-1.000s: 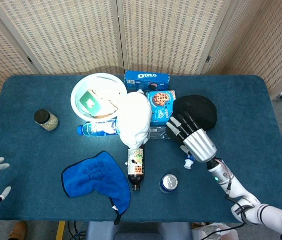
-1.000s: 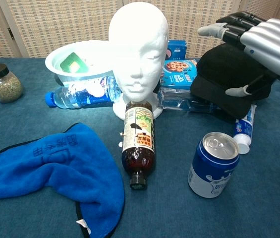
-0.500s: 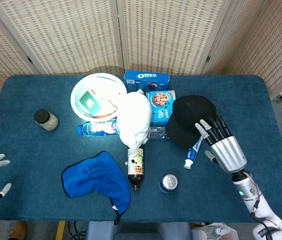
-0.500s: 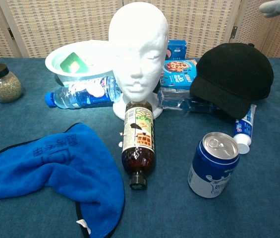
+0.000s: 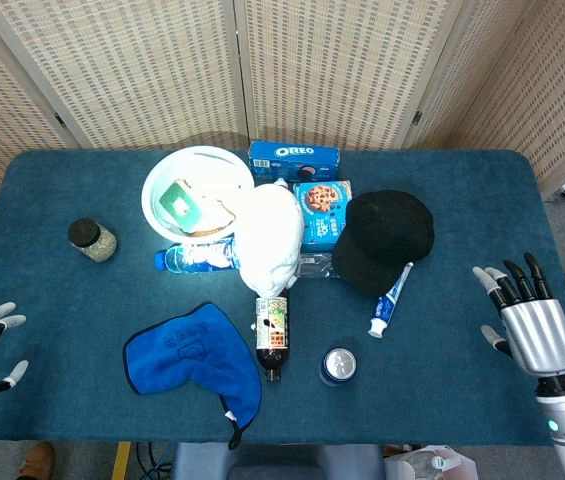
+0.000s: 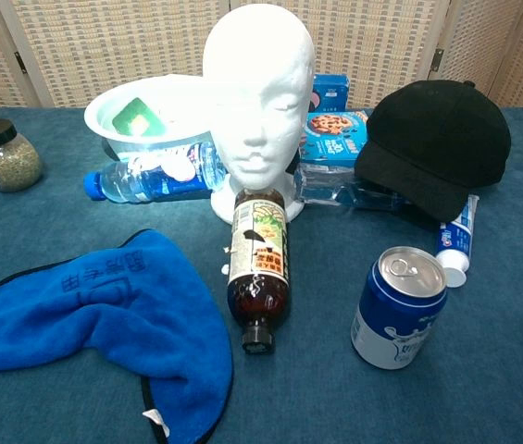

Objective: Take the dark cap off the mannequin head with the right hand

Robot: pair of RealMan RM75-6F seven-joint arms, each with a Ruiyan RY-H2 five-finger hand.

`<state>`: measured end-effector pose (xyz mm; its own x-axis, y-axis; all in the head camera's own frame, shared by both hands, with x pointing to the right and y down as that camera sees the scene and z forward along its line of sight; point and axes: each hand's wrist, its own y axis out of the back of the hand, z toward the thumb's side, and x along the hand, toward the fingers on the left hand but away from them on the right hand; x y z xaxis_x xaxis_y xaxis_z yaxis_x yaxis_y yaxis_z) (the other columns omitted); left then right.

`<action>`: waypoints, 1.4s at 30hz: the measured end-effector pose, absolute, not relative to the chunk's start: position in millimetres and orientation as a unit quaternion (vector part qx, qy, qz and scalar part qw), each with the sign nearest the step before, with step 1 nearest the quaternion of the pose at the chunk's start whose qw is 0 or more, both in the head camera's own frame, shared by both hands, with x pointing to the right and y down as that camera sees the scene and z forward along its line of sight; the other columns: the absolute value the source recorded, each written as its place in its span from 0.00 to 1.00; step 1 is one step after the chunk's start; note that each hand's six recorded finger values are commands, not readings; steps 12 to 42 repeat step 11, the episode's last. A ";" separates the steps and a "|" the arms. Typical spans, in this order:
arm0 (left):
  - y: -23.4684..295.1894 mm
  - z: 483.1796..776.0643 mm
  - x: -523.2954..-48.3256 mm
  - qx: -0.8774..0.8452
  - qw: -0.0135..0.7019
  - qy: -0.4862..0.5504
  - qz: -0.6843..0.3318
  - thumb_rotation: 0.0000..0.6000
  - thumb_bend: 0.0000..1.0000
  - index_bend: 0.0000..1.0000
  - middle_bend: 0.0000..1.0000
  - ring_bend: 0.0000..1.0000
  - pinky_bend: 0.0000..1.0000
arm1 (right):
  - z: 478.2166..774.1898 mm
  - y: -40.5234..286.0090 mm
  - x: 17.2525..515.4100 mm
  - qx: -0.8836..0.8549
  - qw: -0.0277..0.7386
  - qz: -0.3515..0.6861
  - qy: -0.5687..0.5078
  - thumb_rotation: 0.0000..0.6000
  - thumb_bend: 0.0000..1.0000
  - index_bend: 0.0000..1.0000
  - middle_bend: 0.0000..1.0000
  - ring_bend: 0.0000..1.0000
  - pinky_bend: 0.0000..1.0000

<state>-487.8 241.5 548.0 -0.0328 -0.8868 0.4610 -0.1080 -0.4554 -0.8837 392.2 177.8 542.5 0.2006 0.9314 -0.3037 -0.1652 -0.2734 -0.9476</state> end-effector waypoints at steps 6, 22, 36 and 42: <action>241.3 549.2 -485.9 -0.613 0.332 0.406 -0.591 1.00 0.23 0.28 0.17 0.16 0.00 | 541.4 192.3 414.4 -0.584 0.474 0.564 -0.342 1.00 0.00 0.24 0.28 0.15 0.00; 240.7 549.4 -485.0 -0.613 0.334 0.406 -0.589 1.00 0.23 0.28 0.17 0.16 0.00 | 539.1 199.0 427.5 -0.577 0.460 0.578 -0.349 1.00 0.00 0.24 0.29 0.15 0.00; 240.7 549.4 -485.0 -0.613 0.334 0.406 -0.589 1.00 0.23 0.28 0.17 0.16 0.00 | 539.1 199.0 427.5 -0.577 0.460 0.578 -0.349 1.00 0.00 0.24 0.29 0.15 0.00; 240.7 549.4 -485.0 -0.613 0.334 0.406 -0.589 1.00 0.23 0.28 0.17 0.16 0.00 | 539.1 199.0 427.5 -0.577 0.460 0.578 -0.349 1.00 0.00 0.24 0.29 0.15 0.00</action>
